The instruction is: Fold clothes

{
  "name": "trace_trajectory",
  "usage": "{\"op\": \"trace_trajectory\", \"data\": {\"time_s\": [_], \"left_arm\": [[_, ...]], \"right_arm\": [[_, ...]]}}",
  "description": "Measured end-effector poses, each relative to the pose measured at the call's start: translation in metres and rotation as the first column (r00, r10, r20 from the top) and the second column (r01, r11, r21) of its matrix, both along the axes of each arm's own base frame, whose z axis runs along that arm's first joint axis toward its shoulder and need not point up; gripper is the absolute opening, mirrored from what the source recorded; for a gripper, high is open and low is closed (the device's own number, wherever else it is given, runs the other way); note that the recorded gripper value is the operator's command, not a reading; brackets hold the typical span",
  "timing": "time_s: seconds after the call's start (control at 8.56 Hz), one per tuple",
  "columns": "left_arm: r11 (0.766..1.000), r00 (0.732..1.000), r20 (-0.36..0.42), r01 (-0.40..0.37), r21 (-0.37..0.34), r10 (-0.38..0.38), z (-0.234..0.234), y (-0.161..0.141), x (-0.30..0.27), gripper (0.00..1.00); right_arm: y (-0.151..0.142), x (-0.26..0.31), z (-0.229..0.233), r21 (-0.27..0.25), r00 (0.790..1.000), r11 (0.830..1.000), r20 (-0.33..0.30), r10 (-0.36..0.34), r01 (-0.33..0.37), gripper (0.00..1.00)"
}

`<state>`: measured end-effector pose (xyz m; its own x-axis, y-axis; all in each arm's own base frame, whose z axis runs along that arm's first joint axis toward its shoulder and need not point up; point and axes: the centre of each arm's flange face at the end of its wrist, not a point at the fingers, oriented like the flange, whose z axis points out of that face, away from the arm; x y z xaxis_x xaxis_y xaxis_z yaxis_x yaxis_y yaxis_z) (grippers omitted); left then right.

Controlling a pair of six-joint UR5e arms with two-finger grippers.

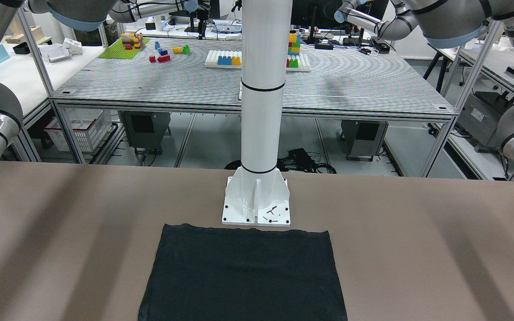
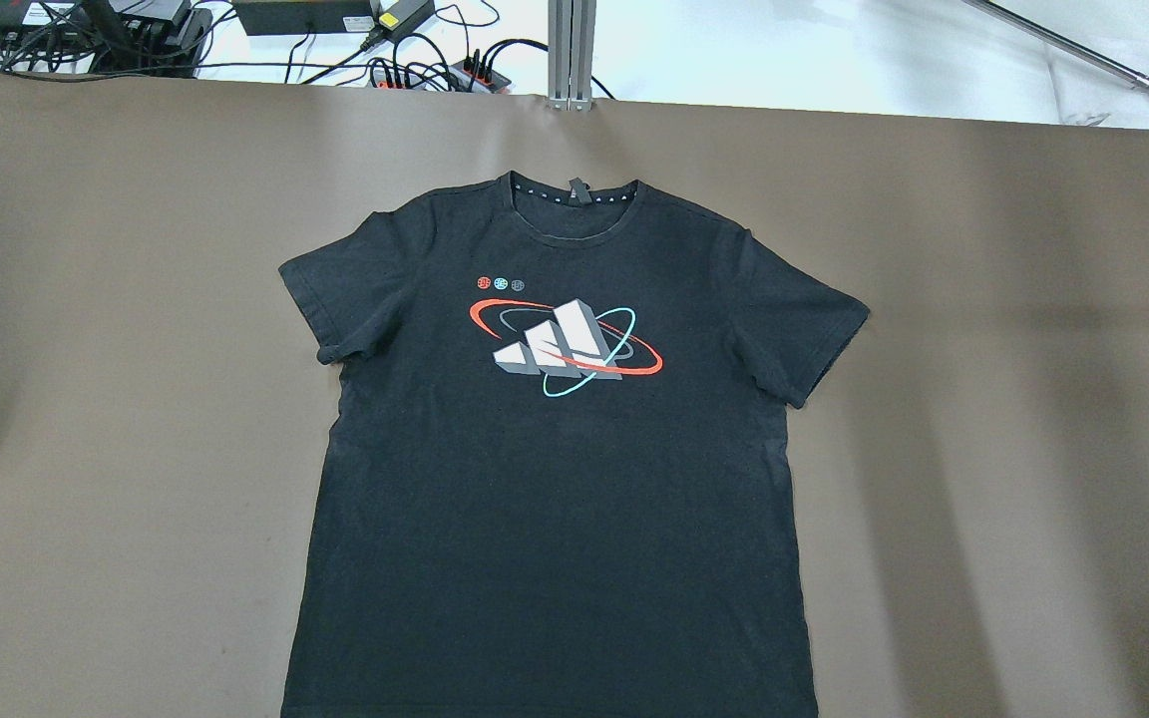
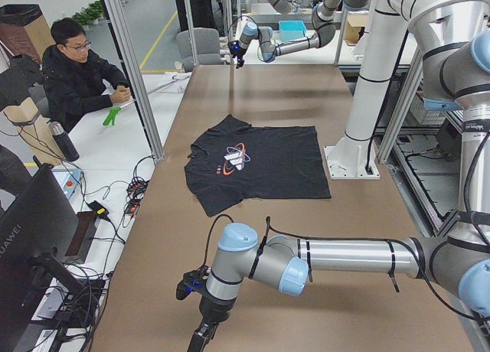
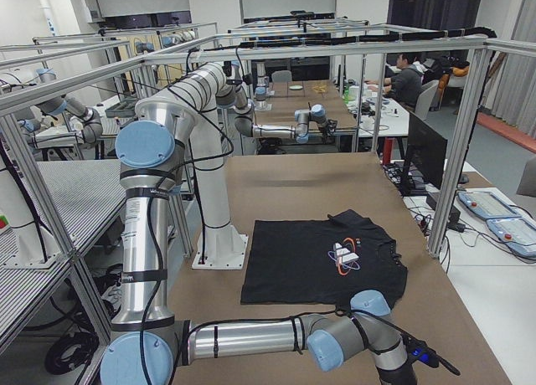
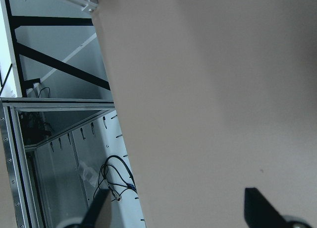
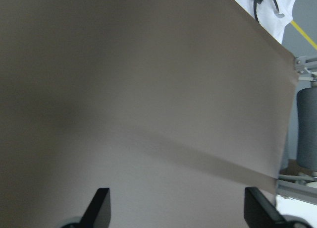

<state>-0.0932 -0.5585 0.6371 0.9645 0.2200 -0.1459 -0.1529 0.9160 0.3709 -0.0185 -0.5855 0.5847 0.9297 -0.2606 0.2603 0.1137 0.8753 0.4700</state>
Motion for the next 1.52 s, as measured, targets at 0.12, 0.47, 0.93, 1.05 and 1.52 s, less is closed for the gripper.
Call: {"op": "trace_trajectory", "data": {"time_s": [0.12,0.47,0.93,1.05,1.52], "left_arm": [[1.000,1.000,-0.010,0.002,0.000,-0.002,0.000,0.000,0.000,0.94],[1.000,1.000,-0.029,0.002,-0.008,-0.002,0.000,-0.004,0.003,0.94],[1.000,0.999,-0.035,0.006,-0.024,-0.007,0.009,-0.008,0.005,0.94],[1.000,0.999,-0.034,0.006,-0.023,-0.007,0.009,-0.008,0.004,0.94],[1.000,0.999,-0.039,0.014,-0.025,-0.015,0.009,-0.008,0.004,0.94]], "right_arm": [[-0.009,-0.021,-0.018,-0.010,0.995,0.998,0.082,0.056,-0.055,0.95],[-0.026,-0.117,-0.065,-0.054,0.969,0.996,0.236,0.079,-0.068,0.95],[-0.056,-0.254,-0.106,-0.047,0.953,0.998,0.302,-0.025,0.041,0.82],[-0.058,-0.282,-0.111,-0.041,0.950,0.997,0.309,-0.054,0.069,0.75],[-0.059,-0.313,-0.111,-0.045,0.948,0.994,0.308,-0.083,0.102,0.66]]}}
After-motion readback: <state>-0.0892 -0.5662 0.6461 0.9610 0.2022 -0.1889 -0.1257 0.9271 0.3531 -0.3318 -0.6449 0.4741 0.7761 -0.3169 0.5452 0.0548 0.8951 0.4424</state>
